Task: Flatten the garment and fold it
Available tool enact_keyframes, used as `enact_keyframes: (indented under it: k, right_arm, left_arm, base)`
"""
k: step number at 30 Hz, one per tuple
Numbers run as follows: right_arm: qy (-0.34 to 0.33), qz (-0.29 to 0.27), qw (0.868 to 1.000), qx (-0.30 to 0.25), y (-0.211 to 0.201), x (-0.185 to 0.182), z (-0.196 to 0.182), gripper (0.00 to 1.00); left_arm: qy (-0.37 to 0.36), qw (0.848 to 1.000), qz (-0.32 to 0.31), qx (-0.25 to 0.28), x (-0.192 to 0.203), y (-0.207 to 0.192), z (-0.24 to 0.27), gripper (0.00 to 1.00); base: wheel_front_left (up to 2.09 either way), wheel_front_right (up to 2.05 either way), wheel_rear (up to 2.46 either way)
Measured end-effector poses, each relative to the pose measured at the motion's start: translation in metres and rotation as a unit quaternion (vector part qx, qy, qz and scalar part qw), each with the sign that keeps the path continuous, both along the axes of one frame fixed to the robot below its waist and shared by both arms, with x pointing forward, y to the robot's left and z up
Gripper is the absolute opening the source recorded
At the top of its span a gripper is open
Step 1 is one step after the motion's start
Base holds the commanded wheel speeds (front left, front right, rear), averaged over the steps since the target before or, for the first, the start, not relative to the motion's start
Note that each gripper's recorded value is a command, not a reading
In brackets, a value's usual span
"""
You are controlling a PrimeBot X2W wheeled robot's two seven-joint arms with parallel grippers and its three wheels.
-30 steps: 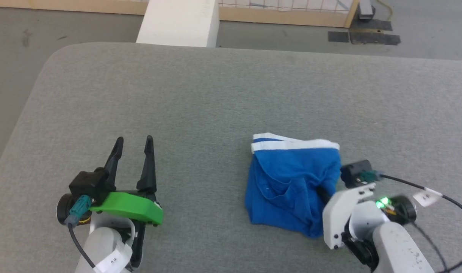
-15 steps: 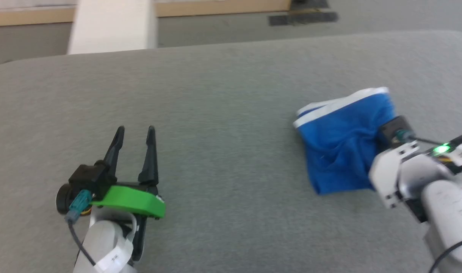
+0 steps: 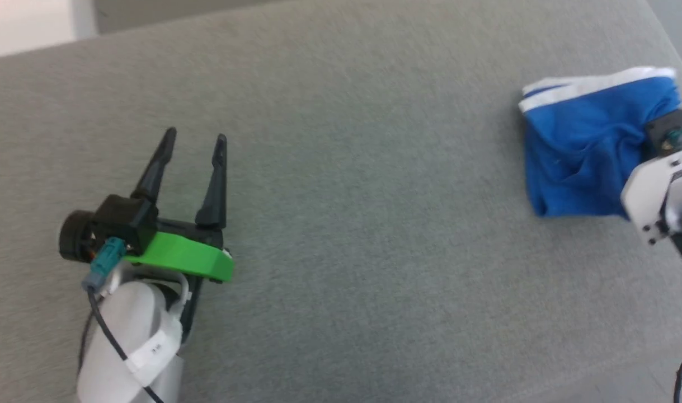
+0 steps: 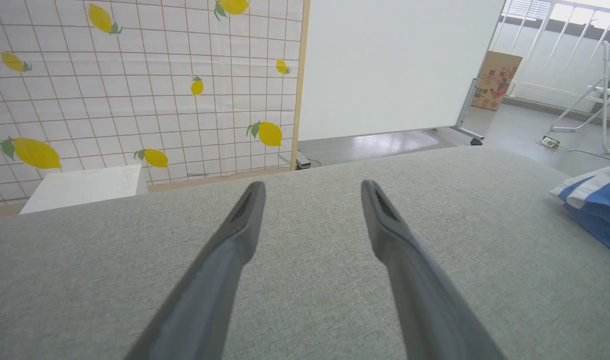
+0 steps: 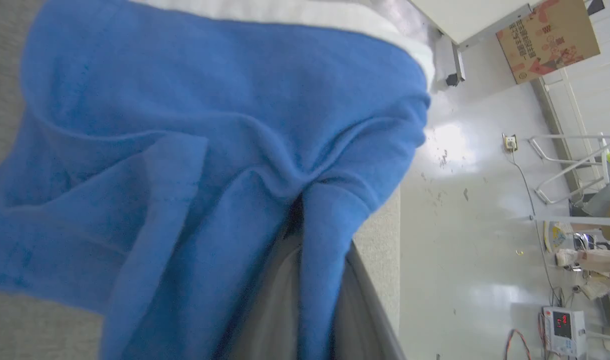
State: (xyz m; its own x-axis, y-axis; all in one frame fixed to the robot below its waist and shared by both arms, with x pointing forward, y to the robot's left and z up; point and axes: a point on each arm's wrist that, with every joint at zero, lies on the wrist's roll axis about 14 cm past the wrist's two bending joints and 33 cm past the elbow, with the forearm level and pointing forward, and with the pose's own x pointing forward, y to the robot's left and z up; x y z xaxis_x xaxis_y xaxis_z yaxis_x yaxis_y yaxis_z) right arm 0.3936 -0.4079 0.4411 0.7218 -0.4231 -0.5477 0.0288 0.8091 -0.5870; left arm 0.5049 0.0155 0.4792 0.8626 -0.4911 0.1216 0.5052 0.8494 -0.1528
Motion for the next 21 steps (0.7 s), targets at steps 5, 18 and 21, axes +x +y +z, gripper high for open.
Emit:
enact_keyframes:
  k: [5, 18, 21]
  right_arm:
    - [0.018, -0.054, 0.998, -0.035, -0.045, -0.010, -0.001, 0.00]
    - [0.029, -0.123, 0.985, -0.118, -0.102, 0.001, 0.003, 0.00]
    - [0.023, -0.121, 0.985, -0.118, -0.100, 0.009, -0.001, 0.09]
  left_arm:
    - [0.017, 1.000, -0.026, -0.001, 0.012, -0.017, -0.021, 1.00]
    - [0.043, 0.999, -0.022, 0.004, 0.028, -0.007, -0.060, 1.00]
    - [0.045, 0.999, -0.016, 0.008, 0.027, 0.000, -0.062, 1.00]
  base:
    - [0.00, 0.00, 0.00]
    - [0.00, 0.00, 0.00]
    - [0.00, 0.00, 0.00]
